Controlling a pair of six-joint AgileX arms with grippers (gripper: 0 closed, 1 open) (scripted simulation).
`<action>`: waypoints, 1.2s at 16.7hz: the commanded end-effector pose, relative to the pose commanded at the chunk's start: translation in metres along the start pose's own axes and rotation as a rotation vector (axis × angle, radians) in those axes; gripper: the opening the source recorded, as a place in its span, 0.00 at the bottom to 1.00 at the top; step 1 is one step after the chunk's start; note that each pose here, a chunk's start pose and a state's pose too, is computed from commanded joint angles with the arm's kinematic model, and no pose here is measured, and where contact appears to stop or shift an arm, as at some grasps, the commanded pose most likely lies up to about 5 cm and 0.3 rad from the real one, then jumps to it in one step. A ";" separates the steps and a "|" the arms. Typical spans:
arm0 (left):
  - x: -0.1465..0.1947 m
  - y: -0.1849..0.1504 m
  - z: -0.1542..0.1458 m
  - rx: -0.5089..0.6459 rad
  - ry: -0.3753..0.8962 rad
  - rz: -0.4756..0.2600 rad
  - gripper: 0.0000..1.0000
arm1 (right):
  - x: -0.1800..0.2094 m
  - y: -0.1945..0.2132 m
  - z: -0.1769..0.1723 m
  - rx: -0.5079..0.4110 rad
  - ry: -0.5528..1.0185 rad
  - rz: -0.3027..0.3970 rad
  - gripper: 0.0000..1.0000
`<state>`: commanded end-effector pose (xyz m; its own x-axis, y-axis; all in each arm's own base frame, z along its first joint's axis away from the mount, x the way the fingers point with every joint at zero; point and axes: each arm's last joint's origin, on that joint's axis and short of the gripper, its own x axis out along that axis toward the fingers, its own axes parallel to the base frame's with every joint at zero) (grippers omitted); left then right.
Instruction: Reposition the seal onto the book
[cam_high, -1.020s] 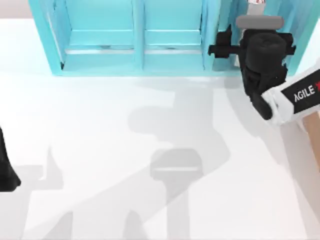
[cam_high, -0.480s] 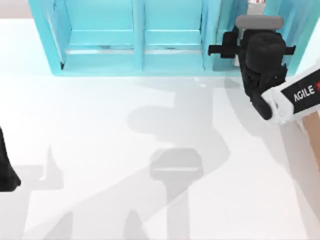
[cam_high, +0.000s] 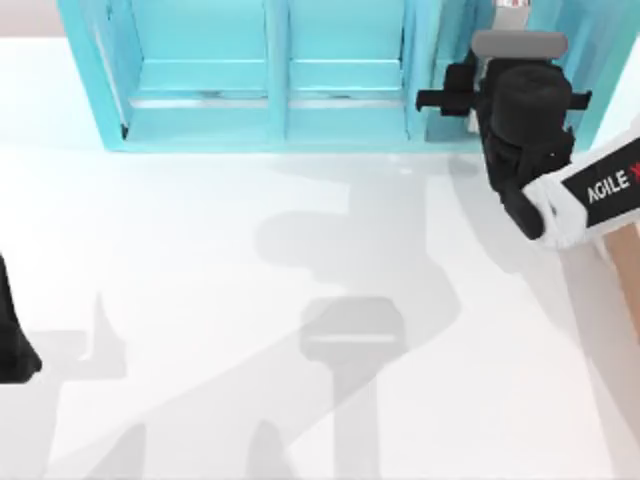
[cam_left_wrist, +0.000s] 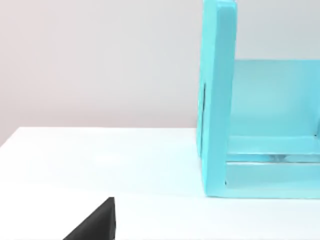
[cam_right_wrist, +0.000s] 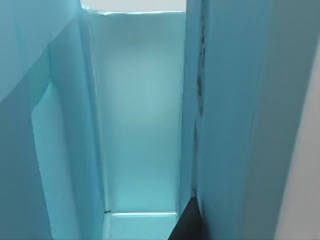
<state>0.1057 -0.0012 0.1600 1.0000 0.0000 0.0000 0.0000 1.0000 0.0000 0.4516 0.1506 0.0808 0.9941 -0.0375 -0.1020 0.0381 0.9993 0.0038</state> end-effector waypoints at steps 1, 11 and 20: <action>0.000 0.000 0.000 0.000 0.000 0.000 1.00 | 0.000 0.000 0.000 0.000 0.000 0.000 0.00; 0.000 0.000 0.000 0.000 0.000 0.000 1.00 | -0.067 0.016 0.091 -0.013 0.006 -0.008 0.00; 0.000 0.000 0.000 0.000 0.000 0.000 1.00 | -0.207 -0.002 0.178 0.006 -0.009 -0.001 0.00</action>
<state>0.1057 -0.0012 0.1600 1.0000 0.0000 0.0000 0.0000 1.0000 0.0000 0.2635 0.1553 0.2794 0.9950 -0.0383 -0.0926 0.0393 0.9992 0.0096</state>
